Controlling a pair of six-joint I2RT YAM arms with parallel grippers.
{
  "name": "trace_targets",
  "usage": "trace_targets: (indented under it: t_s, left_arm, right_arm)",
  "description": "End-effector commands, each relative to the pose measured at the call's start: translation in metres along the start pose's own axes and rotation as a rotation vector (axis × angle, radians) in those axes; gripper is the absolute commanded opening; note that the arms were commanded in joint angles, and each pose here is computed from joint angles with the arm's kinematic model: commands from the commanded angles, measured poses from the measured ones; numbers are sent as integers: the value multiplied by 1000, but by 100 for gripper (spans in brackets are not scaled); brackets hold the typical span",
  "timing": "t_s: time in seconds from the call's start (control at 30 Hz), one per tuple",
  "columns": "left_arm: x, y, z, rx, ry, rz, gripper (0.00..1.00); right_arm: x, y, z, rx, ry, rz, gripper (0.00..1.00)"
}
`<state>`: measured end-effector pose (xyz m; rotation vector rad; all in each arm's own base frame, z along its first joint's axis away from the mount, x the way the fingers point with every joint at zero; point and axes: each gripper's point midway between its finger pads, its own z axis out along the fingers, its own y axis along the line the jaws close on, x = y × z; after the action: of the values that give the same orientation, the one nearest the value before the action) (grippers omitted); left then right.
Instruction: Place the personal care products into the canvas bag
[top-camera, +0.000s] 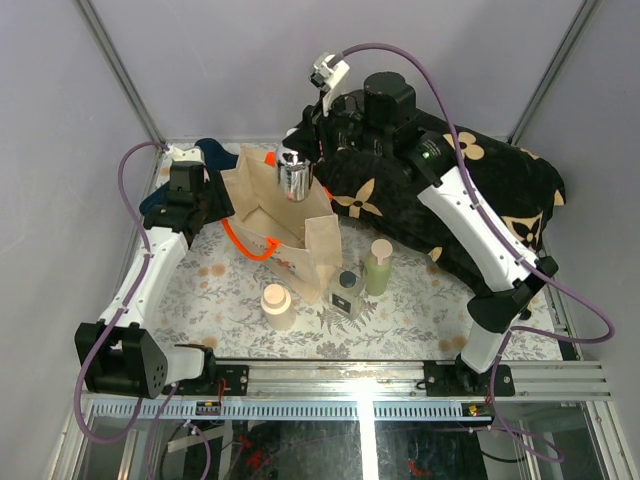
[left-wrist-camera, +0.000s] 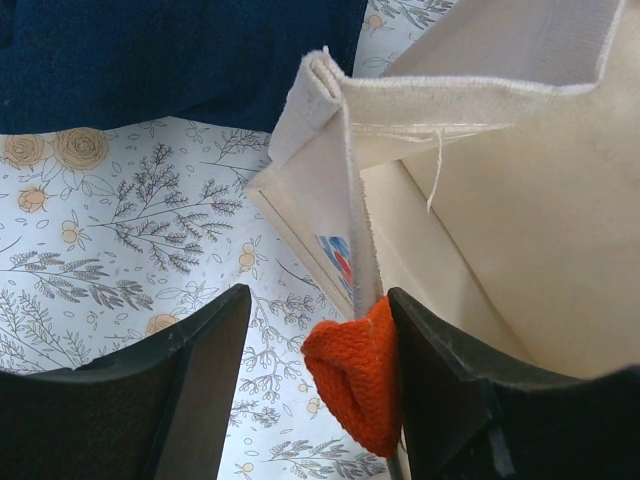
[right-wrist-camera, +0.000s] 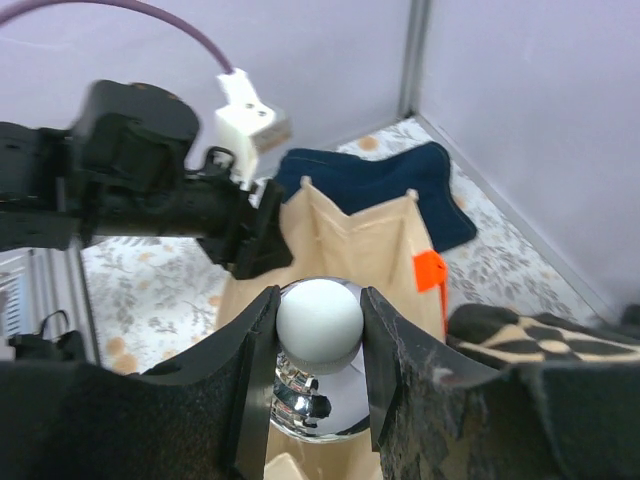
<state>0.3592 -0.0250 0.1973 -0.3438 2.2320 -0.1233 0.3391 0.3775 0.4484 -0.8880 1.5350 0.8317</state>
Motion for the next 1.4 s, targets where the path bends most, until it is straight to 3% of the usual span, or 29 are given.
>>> trace_targets:
  t_s: [0.0,0.23,0.43,0.8,1.1,1.37]
  left_arm:
    - [-4,-5,0,25,-30,-15,55]
    - [-13,-7,-11,31,-50,-24,55]
    - [-20,-11,-19,46,-57,-19,55]
    - [-23,-11,-24,50,-60,-11,55]
    - [-22,-11,-24,46,-54,-1,56]
    - [-21,-10,-24,43,-52,0,56]
  right_arm:
    - [-94,49,-23,-156,-304,-93,0]
    - [1,36,19,-115,-100,-12,0]
    - [64,34,44,-115,-7,38,0]
    - [123,32,45,-62,113,9,0]
    - [187,19,41,17,291,-18,0]
    - [215,16,40,27,388,-27,0]
